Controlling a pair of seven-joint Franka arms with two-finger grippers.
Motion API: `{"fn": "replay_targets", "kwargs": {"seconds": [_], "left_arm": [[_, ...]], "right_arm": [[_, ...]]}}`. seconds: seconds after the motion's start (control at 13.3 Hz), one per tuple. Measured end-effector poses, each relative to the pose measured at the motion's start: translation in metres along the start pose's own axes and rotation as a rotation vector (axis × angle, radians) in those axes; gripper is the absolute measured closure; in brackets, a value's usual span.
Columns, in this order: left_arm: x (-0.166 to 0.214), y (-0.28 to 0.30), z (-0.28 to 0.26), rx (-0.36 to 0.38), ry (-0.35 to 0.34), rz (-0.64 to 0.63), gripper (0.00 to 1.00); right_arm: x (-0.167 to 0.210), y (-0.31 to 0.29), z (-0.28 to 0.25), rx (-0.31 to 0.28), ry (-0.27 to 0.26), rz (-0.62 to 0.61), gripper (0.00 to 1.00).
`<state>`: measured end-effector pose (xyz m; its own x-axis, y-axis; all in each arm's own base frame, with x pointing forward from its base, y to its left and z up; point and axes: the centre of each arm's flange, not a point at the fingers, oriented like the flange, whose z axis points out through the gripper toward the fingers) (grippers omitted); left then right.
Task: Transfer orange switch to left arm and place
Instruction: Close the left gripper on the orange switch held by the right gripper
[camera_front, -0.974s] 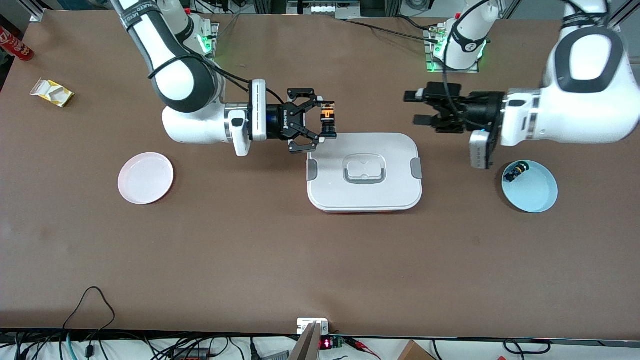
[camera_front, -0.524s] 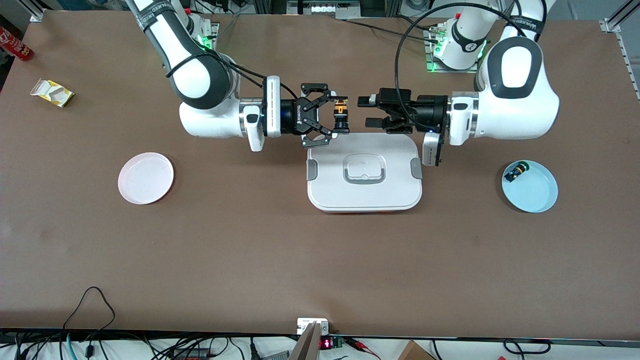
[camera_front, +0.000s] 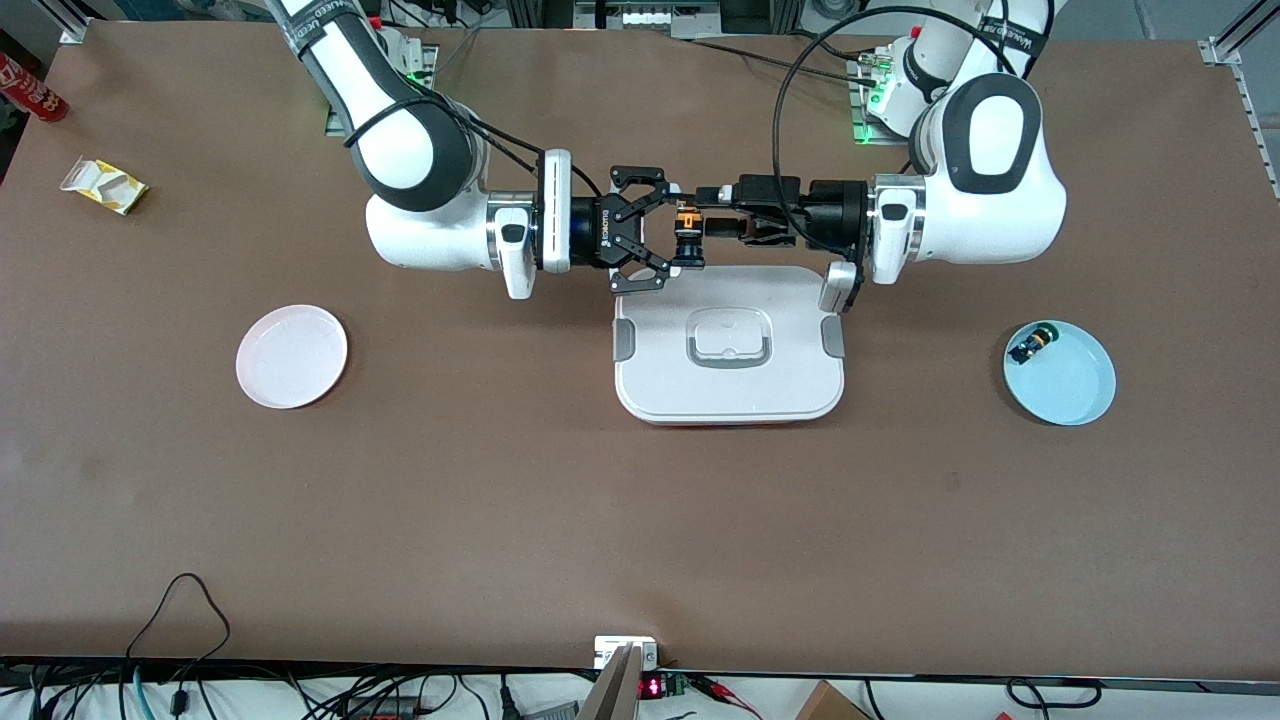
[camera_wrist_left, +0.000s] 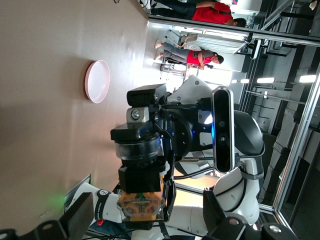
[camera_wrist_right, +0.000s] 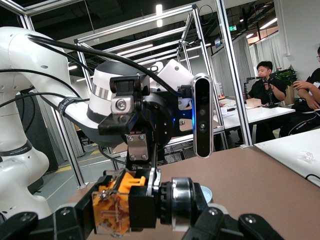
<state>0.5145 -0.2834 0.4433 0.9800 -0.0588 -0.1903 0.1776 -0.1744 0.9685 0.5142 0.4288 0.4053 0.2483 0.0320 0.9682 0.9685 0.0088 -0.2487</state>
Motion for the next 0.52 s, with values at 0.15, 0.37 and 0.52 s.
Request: {"fn": "replay_targets", "kwargs": {"seconds": [0.15,0.37,0.52], "left_arm": [[-0.0029,0.0018,0.0075,0.006,0.014,-0.004,0.27],[-0.0032,0.0023,0.0090,0.006,0.022,-0.008,0.59],[-0.0032,0.0026,0.0089,0.005,0.023,-0.009,0.59]], "right_arm": [[0.0024,0.0004,-0.0001,-0.002,0.002,-0.004,0.27],[0.0044,0.0008,-0.0002,-0.004,0.005,-0.006,0.27],[0.0048,0.0009,-0.0002,-0.004,0.006,-0.007,0.27]]}}
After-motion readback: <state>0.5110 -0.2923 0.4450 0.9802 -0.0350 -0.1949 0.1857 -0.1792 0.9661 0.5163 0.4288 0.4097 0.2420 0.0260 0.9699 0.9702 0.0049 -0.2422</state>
